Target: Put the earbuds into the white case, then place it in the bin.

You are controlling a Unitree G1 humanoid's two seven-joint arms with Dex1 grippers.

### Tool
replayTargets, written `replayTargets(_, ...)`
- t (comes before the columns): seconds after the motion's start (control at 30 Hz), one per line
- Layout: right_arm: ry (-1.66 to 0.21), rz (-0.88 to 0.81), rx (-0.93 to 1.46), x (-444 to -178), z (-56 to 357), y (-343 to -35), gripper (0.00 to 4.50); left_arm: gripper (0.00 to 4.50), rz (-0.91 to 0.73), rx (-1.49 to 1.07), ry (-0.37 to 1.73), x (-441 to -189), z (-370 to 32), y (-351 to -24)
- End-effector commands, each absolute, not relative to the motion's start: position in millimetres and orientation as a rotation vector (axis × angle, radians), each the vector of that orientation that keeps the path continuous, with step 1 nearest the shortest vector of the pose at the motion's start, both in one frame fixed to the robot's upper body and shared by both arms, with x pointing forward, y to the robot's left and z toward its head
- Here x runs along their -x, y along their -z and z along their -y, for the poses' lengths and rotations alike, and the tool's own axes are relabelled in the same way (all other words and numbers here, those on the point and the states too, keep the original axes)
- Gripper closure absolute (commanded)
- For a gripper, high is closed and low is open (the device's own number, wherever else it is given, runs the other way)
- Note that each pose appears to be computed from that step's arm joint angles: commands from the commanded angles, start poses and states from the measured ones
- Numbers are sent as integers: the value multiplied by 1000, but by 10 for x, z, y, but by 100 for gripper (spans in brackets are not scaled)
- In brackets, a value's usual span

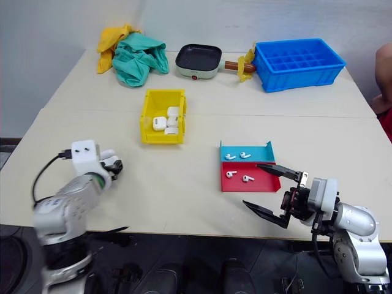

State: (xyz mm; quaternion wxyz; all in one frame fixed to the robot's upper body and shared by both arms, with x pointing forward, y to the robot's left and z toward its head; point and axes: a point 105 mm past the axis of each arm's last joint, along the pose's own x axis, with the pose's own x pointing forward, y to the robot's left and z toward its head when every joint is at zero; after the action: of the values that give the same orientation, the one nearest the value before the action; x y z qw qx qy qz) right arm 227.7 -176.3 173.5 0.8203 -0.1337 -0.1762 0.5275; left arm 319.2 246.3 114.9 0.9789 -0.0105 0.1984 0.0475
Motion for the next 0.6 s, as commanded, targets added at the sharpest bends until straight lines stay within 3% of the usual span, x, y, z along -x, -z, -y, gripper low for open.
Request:
replayTargets(0.03,-1118,403,307,-2232,1798,-1787,0,158,-324,-56,233,-2988,-2381,-1344)
replayTargets(0.13,-1112,394,300,-2232,1832,-1740,0,158,-367,-199,332,-2859,-2552,-1267)
replayTargets(0.3,-1114,389,296,-2228,1861,-1703,0,158,-381,-217,266,-2968,-2686,-1189)
replayTargets(0.47,-1120,379,305,-2205,1899,-1692,0,2,-391,-142,154,-2973,-2582,-1186)
replayTargets(0.6,-1121,372,307,-2190,1927,-1689,0,2,-468,-45,80,-2885,-2513,-1162)
